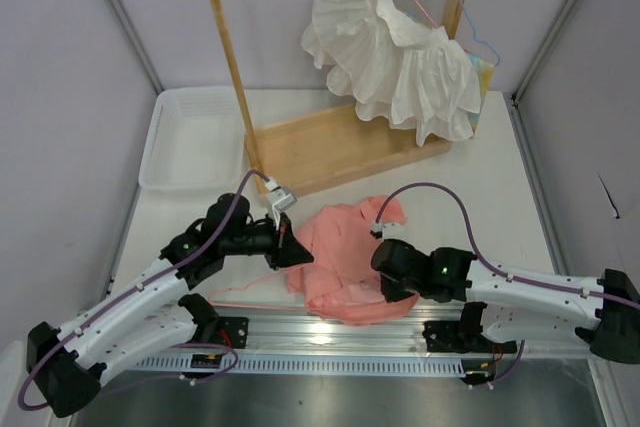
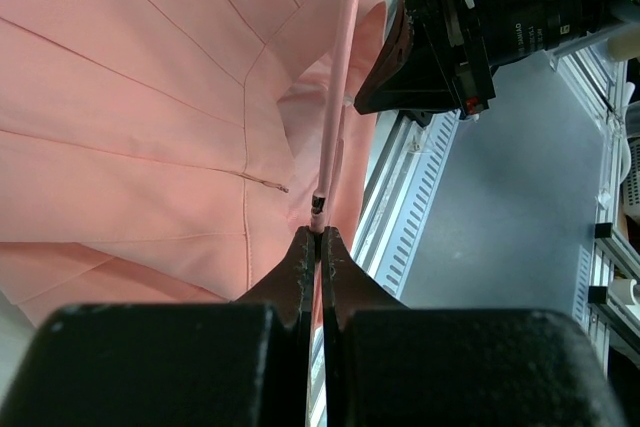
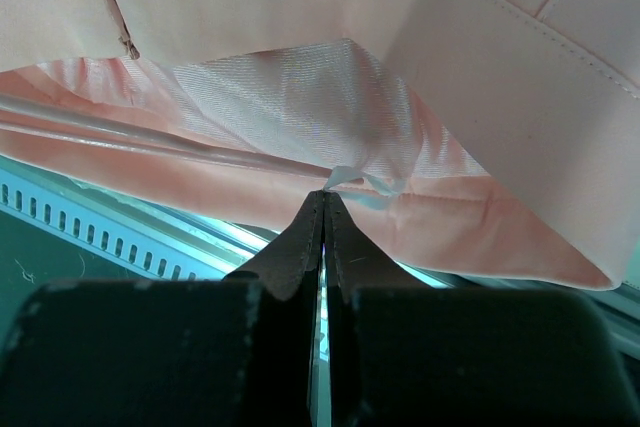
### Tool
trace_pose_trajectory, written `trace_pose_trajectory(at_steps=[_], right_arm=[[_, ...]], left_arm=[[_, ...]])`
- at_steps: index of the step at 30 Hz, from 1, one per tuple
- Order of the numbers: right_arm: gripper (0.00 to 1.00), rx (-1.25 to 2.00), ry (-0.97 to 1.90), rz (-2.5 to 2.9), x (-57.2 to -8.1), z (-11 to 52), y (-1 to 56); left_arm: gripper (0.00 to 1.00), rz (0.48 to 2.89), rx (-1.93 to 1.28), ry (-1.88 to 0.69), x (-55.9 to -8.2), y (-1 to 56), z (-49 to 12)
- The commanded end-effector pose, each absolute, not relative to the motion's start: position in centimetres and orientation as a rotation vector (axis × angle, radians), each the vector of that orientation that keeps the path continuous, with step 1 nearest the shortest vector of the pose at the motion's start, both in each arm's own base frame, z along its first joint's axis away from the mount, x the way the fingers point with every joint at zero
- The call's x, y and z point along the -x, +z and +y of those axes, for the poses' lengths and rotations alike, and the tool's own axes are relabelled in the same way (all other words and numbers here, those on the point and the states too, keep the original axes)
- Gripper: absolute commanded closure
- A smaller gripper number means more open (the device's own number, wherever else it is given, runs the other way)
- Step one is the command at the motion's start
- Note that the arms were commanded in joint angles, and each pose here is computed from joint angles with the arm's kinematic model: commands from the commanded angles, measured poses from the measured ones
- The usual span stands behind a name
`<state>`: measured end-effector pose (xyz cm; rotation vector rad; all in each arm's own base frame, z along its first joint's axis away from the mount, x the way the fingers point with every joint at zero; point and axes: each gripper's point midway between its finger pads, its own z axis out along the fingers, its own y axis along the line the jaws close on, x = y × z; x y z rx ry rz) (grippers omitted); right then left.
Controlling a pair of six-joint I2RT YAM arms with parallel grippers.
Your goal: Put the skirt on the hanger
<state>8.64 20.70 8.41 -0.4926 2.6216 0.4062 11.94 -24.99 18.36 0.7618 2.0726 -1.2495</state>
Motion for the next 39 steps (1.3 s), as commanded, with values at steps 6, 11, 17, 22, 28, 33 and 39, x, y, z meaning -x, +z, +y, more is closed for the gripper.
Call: trace_pose_trajectory(at_steps=[6, 11, 17, 22, 28, 33, 39], right_arm=[[0.98, 0.447, 0.431, 2.601, -9.0, 20.6, 8.7], [0.99, 0.449, 0.434, 2.603, -8.9, 20.5, 8.6], [0.99, 0.454, 0.444, 2.610, -8.6, 20.5, 8.4], [0.99, 0.446, 0.434, 2.610, -8.7, 20.4, 8.4], [0.99, 0.422, 0.439, 2.604, -8.8, 20.1, 8.6], [0.99, 0.407, 0.429, 2.604, -8.9, 20.0, 8.6], [0.99, 0.399, 0.428, 2.606, -8.9, 19.9, 8.6]], left_arm=[[1.00, 1.996, -0.773, -1.293, -12.0, 20.1, -25.9], [1.00, 1.981, -0.728, -1.296, -12.4, 20.2, -26.0], [1.00, 1.964, -0.697, -1.305, -12.8, 20.4, -26.3], [1.00, 1.969, -0.712, -1.317, -12.6, 20.1, -26.4], [1.00, 2.007, -0.741, -1.315, -11.9, 19.7, -26.1], [1.00, 2.019, -0.764, -1.310, -11.4, 19.6, -25.9], [1.00, 2.005, -0.769, -1.322, -11.4, 20.0, -26.1]])
